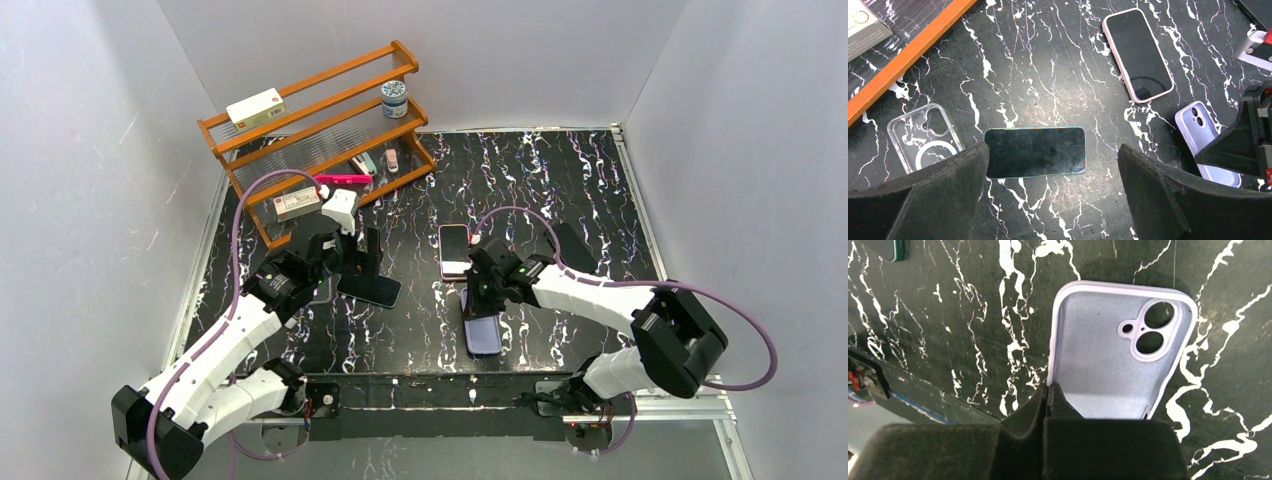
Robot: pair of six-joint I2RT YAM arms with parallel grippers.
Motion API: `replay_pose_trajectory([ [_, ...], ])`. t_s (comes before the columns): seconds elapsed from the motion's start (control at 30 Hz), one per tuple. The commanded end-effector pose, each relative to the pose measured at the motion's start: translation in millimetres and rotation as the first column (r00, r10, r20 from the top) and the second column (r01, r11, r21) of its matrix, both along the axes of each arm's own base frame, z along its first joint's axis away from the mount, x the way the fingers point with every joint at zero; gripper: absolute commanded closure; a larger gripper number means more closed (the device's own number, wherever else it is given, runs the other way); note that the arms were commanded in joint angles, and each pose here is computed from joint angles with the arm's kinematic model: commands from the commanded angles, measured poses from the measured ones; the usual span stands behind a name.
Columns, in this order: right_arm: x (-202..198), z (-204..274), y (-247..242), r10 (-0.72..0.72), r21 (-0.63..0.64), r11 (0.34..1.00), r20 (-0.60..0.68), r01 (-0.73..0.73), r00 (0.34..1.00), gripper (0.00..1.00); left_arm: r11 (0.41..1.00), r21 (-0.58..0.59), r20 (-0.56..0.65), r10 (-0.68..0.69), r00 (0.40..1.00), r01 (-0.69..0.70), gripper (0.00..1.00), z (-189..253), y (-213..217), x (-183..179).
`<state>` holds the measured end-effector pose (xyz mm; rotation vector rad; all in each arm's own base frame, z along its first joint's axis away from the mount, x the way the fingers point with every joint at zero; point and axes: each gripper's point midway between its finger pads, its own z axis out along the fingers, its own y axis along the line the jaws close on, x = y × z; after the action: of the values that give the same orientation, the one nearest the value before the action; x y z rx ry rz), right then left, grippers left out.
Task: Put the phone into the phone case
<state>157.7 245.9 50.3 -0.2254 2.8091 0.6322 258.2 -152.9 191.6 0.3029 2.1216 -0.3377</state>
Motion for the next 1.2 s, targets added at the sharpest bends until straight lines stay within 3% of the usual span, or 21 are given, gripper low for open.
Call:
replay_pose_trajectory([
  [0.0,22.2,3.9,12.3,0.026,0.008,1.0,0.102,-0.027,0.994,0.96,1.0,0.017,0.005,0.021,1.0,-0.021,0.02,0.4,7.6,-2.6],
  [0.17,30.8,6.2,11.4,0.014,-0.014,1.0,0.129,-0.012,0.991,0.81,1.0,0.017,0.005,0.02,1.0,-0.02,0.02,0.4,7.6,-3.0],
  [0.3,44.7,17.9,2.1,-0.036,-0.065,0.997,0.184,0.048,0.982,0.55,1.0,0.015,0.008,0.022,1.0,-0.022,0.02,1.3,8.0,-3.2],
  [0.4,60.0,31.7,-7.1,-0.085,-0.076,0.991,0.236,0.106,0.968,0.25,1.0,0.011,0.009,0.019,1.0,-0.019,0.02,2.2,7.4,-3.5],
  [0.57,90.6,37.4,-38.5,-0.235,-0.019,0.969,0.242,0.247,0.941,0.02,1.0,0.005,0.005,0.009,1.0,-0.009,0.02,1.8,5.4,-4.5],
  [0.8,149.6,49.7,-116.9,-0.524,0.057,0.844,0.294,0.533,0.799,0.01,1.0,-0.005,0.007,0.003,1.0,-0.003,0.02,3.5,4.2,-5.7],
  [1.17,238.1,43.4,-209.7,-0.687,0.118,0.696,0.397,0.708,0.609,0.01,1.0,-0.014,0.019,0.0,1.0,0.0,0.02,6.9,4.8,-7.6],
])
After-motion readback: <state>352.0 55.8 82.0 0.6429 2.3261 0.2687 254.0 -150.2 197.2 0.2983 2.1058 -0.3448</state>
